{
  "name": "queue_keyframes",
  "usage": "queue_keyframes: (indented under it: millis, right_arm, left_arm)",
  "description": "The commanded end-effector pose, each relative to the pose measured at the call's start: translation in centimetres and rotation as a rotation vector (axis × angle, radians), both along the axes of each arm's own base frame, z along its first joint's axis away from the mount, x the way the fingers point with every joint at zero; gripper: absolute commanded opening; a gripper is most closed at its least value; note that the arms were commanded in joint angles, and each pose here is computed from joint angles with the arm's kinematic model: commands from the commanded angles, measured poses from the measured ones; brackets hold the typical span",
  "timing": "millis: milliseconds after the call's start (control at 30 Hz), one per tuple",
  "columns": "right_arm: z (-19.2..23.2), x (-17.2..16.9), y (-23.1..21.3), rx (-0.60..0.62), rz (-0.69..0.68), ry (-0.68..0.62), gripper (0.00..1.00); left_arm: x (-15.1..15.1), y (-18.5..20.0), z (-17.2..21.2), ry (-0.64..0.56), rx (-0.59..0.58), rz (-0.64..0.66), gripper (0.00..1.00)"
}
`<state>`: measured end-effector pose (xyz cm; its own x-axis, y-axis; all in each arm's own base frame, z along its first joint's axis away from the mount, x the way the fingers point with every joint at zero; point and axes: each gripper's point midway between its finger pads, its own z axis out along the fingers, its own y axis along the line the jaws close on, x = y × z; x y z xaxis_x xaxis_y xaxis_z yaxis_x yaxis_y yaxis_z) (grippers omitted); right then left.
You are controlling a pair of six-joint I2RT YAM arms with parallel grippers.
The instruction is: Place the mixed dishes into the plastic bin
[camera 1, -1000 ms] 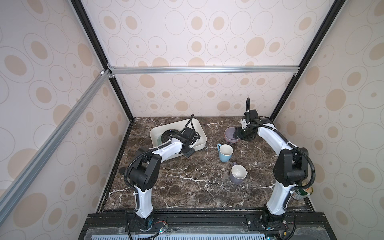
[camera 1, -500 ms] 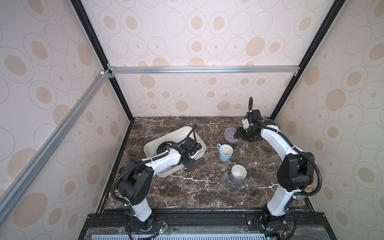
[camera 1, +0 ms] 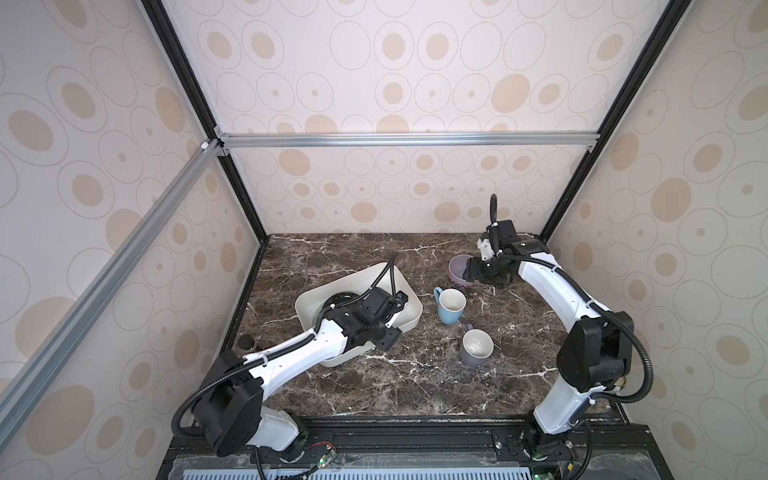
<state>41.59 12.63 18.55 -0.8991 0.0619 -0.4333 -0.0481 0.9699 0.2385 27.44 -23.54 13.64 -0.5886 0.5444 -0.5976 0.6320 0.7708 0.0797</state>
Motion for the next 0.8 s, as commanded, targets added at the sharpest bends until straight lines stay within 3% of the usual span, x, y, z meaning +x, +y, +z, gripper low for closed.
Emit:
queue_keyframes:
  millis: [0,67,133,267,533,767]
  right_arm:
    - [0.9,0.1,2.4,-0.053,0.084,-0.013,0.63]
    - [1.0,0.4,4.1,-0.071,0.126,-0.015,0.62]
    - [0.7,0.7,6.3,-0.089,0.178,-0.012,0.59]
    - [-0.9,1.0,10.7,-0.134,0.281,0.02,0.54]
    - [-3.8,2.3,15.3,-0.173,0.362,0.071,0.48]
    - [-5.9,4.0,16.6,-0.195,0.369,0.083,0.43]
  left_arm:
    - [1.3,1.8,4.2,-0.111,-0.119,0.198,0.68]
    - [1.2,3.2,5.9,-0.141,-0.198,0.296,0.71]
    - [1.5,6.4,7.1,-0.165,-0.257,0.479,0.74]
    - [1.3,12.6,6.9,-0.135,-0.369,0.767,0.75]
    - [0.5,17.2,3.6,-0.052,-0.443,0.958,0.84]
    - [0.9,18.6,2.0,-0.026,-0.497,1.004,0.86]
